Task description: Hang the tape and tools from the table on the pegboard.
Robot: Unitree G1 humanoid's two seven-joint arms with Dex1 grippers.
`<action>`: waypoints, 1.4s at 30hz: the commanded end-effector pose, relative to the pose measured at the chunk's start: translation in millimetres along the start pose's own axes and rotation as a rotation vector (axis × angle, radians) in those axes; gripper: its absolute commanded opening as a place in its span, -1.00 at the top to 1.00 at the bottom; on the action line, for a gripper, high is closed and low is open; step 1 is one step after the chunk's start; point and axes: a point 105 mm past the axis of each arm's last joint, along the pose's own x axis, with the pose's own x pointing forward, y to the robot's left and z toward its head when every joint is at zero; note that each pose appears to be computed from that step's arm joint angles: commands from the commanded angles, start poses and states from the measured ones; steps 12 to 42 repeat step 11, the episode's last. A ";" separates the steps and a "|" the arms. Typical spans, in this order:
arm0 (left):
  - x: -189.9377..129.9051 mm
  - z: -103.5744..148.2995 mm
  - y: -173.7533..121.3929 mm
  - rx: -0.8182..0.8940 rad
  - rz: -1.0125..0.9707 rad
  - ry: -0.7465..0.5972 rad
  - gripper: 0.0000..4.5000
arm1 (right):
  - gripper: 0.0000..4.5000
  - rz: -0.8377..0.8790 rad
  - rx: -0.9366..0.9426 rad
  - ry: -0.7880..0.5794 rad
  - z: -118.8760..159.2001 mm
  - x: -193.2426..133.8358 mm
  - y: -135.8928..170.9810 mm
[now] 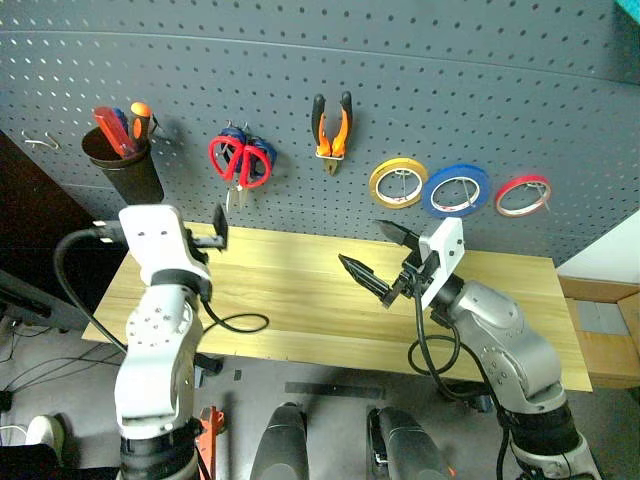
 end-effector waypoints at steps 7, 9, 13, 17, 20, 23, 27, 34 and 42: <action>13.3 -68.9 -42.2 -0.037 -0.147 0.250 -0.99 | -1.00 -0.496 0.005 0.214 -62.2 -31.3 -63.0; 20.4 -72.8 -45.8 -0.053 -0.179 0.256 -0.99 | -1.00 -0.559 0.033 0.248 -73.4 -35.0 -70.9; 26.2 -80.4 -45.3 -0.040 -0.183 0.287 -0.99 | -1.00 -0.627 0.075 0.265 -82.3 -40.1 -78.7; 26.2 -80.4 -45.3 -0.040 -0.183 0.287 -0.99 | -1.00 -0.627 0.075 0.265 -82.3 -40.1 -78.7; 26.2 -80.4 -45.3 -0.040 -0.183 0.287 -0.99 | -1.00 -0.627 0.075 0.265 -82.3 -40.1 -78.7; 26.2 -80.4 -45.3 -0.040 -0.183 0.287 -0.99 | -1.00 -0.627 0.075 0.265 -82.3 -40.1 -78.7; 26.2 -80.4 -45.3 -0.040 -0.183 0.287 -0.99 | -1.00 -0.627 0.075 0.265 -82.3 -40.1 -78.7; 26.2 -80.4 -45.3 -0.040 -0.183 0.287 -0.99 | -1.00 -0.627 0.075 0.265 -82.3 -40.1 -78.7; 26.2 -80.4 -45.3 -0.040 -0.183 0.287 -0.99 | -1.00 -0.627 0.075 0.265 -82.3 -40.1 -78.7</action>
